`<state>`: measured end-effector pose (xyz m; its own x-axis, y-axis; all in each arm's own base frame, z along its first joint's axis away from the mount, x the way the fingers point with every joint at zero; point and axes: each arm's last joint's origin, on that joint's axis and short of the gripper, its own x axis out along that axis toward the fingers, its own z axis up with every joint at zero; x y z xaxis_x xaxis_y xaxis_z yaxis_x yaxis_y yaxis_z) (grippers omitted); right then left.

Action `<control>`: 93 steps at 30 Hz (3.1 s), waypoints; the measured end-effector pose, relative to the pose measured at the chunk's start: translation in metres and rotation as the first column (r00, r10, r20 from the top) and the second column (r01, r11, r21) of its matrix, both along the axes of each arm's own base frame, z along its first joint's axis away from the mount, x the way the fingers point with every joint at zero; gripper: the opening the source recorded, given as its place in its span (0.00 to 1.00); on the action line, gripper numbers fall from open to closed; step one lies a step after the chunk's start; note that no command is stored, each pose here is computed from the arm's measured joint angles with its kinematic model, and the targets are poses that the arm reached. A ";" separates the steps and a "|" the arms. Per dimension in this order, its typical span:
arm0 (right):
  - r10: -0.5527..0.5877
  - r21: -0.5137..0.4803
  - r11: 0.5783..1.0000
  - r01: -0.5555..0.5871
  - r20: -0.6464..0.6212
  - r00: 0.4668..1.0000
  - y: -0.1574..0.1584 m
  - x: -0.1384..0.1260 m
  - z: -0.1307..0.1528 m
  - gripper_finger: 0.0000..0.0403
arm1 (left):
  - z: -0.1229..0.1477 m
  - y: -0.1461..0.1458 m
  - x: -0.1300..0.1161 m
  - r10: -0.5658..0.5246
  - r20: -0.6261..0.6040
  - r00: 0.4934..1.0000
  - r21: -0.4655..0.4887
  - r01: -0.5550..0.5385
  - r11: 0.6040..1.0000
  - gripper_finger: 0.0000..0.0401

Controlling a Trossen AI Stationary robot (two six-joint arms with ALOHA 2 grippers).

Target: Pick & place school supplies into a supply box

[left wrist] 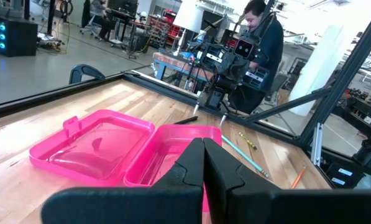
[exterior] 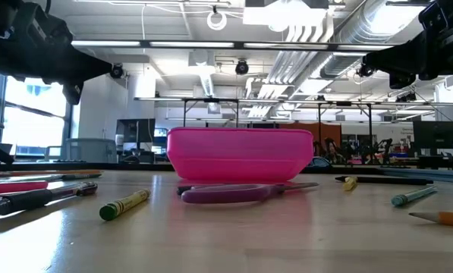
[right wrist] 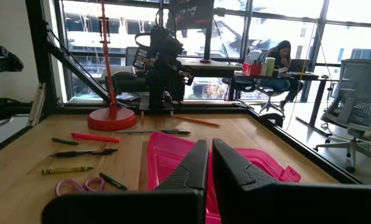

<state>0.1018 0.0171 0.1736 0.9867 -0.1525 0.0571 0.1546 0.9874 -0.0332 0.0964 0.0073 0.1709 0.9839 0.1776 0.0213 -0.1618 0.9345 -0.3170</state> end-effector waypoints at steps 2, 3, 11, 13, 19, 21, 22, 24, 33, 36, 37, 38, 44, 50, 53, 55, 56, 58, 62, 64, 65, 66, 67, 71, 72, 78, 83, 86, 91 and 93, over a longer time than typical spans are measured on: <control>0.000 0.000 1.000 0.000 0.000 1.000 0.000 0.000 0.000 0.00 | 0.000 0.000 0.000 0.000 0.000 1.000 0.000 0.000 1.000 0.08; 0.000 0.000 1.000 0.000 0.000 1.000 0.000 0.000 0.000 0.00 | 0.000 0.000 0.000 0.000 0.000 1.000 0.000 0.000 1.000 0.08; 0.000 0.000 1.000 0.000 0.000 1.000 0.000 0.000 0.000 0.00 | 0.000 0.000 0.000 0.001 0.000 1.000 0.000 -0.001 1.000 0.08; 0.000 0.000 1.000 0.000 0.000 1.000 0.000 0.000 0.000 0.00 | 0.000 0.000 0.000 0.000 0.000 1.000 0.000 0.000 1.000 0.08; 0.000 0.000 1.000 0.000 0.001 1.000 0.000 0.000 0.000 0.00 | 0.000 0.000 0.000 0.000 0.000 1.000 0.000 0.000 1.000 0.08; 0.000 0.000 1.000 0.000 0.000 1.000 0.000 0.000 0.000 0.00 | 0.000 0.000 0.000 0.001 0.000 1.000 0.000 -0.001 1.000 0.08; 0.000 0.000 1.000 0.000 0.000 1.000 0.000 0.000 0.000 0.00 | 0.000 0.000 0.000 0.001 0.000 1.000 0.000 -0.001 1.000 0.08; 0.000 0.000 1.000 0.000 0.000 1.000 0.000 0.000 0.000 0.00 | 0.000 0.000 0.000 0.001 0.000 1.000 0.000 -0.001 1.000 0.08; 0.000 0.000 1.000 0.000 0.000 1.000 0.000 0.000 0.000 0.00 | 0.000 0.000 0.000 0.001 0.000 1.000 0.000 -0.001 1.000 0.08; 0.000 0.000 1.000 0.000 0.000 1.000 0.000 0.000 0.000 0.00 | 0.000 0.000 0.000 0.001 0.000 1.000 0.000 -0.001 1.000 0.08; 0.000 0.000 1.000 0.000 0.000 1.000 0.000 0.000 0.000 0.00 | 0.000 0.000 0.000 0.001 0.000 1.000 0.000 -0.001 1.000 0.08; 0.000 0.000 1.000 0.000 0.000 1.000 0.000 0.000 0.000 0.00 | 0.000 0.000 0.000 0.001 0.000 1.000 0.000 -0.001 1.000 0.08; 0.000 0.000 1.000 0.000 0.000 1.000 0.000 0.000 0.000 0.00 | 0.000 0.000 0.000 0.001 0.000 1.000 0.000 -0.001 1.000 0.08; 0.000 0.000 1.000 0.000 0.000 1.000 0.000 0.000 0.000 0.00 | 0.000 0.000 0.000 0.001 0.000 1.000 0.000 -0.001 1.000 0.08; 0.000 0.000 1.000 0.000 -0.001 1.000 0.000 0.000 0.000 0.00 | 0.000 0.000 0.000 0.001 0.000 1.000 0.000 -0.001 1.000 0.08; -0.001 -0.017 1.000 0.001 -0.017 1.000 0.000 0.000 -0.001 0.00 | 0.000 0.000 0.000 0.001 0.000 1.000 0.000 -0.001 1.000 0.08; -0.002 -0.040 0.999 0.001 -0.028 1.000 0.000 0.000 -0.002 0.00 | 0.000 0.000 0.000 0.001 0.000 1.000 0.000 -0.001 1.000 0.08; -0.005 -0.082 0.997 0.002 -0.039 0.999 0.000 0.000 -0.003 0.00 | 0.000 0.000 0.000 0.001 0.000 1.000 0.000 -0.001 1.000 0.08; -0.007 -0.106 0.994 0.002 -0.043 0.999 0.000 0.000 -0.003 0.00 | 0.000 0.000 0.000 0.000 0.000 1.000 0.000 0.000 1.000 0.08; -0.007 -0.105 0.995 0.002 -0.043 0.999 0.000 0.000 -0.003 0.00 | 0.000 0.000 0.000 0.001 0.000 1.000 0.000 -0.001 1.000 0.08; -0.007 -0.105 0.994 0.002 -0.043 0.999 0.000 0.000 -0.003 0.00 | 0.000 0.000 0.000 0.001 0.000 1.000 0.000 -0.001 1.000 0.08; -0.007 -0.105 0.994 0.002 -0.043 0.999 0.000 0.000 -0.003 0.00 | 0.000 0.000 0.000 0.001 0.000 1.000 0.000 -0.001 1.000 0.08; -0.007 -0.105 0.994 0.002 -0.043 0.999 0.000 0.000 -0.003 0.00 | 0.000 0.000 0.000 0.000 0.000 1.000 0.000 0.000 1.000 0.08; -0.007 -0.105 0.994 0.002 -0.043 0.999 0.000 0.000 -0.003 0.00 | 0.000 0.000 0.000 0.001 0.000 1.000 0.000 -0.001 1.000 0.08; -0.007 -0.108 0.994 0.002 -0.043 0.999 0.000 0.000 -0.003 0.00 | 0.000 0.000 0.000 0.001 0.000 1.000 0.000 -0.001 1.000 0.08; -0.009 -0.119 0.993 0.004 -0.044 0.999 0.000 0.000 -0.003 0.00 | 0.000 0.000 0.000 0.001 0.000 1.000 0.000 -0.001 1.000 0.08; -0.010 -0.119 0.993 0.004 -0.045 0.999 0.000 0.000 -0.003 0.00 | 0.000 0.000 0.000 0.001 0.000 1.000 0.000 -0.001 1.000 0.08; -0.011 -0.122 0.993 0.005 -0.045 0.999 0.000 0.000 -0.003 0.00 | 0.000 0.000 0.000 0.000 0.000 1.000 0.000 0.000 1.000 0.08; -0.013 -0.132 0.991 0.008 -0.039 0.999 0.000 0.000 -0.002 0.00 | 0.000 0.000 0.000 0.001 0.000 1.000 0.000 -0.001 1.000 0.08; -0.005 -0.104 0.995 0.003 -0.021 1.000 0.000 0.000 0.000 0.00 | 0.000 0.000 0.000 0.001 0.000 1.000 0.000 -0.001 1.000 0.08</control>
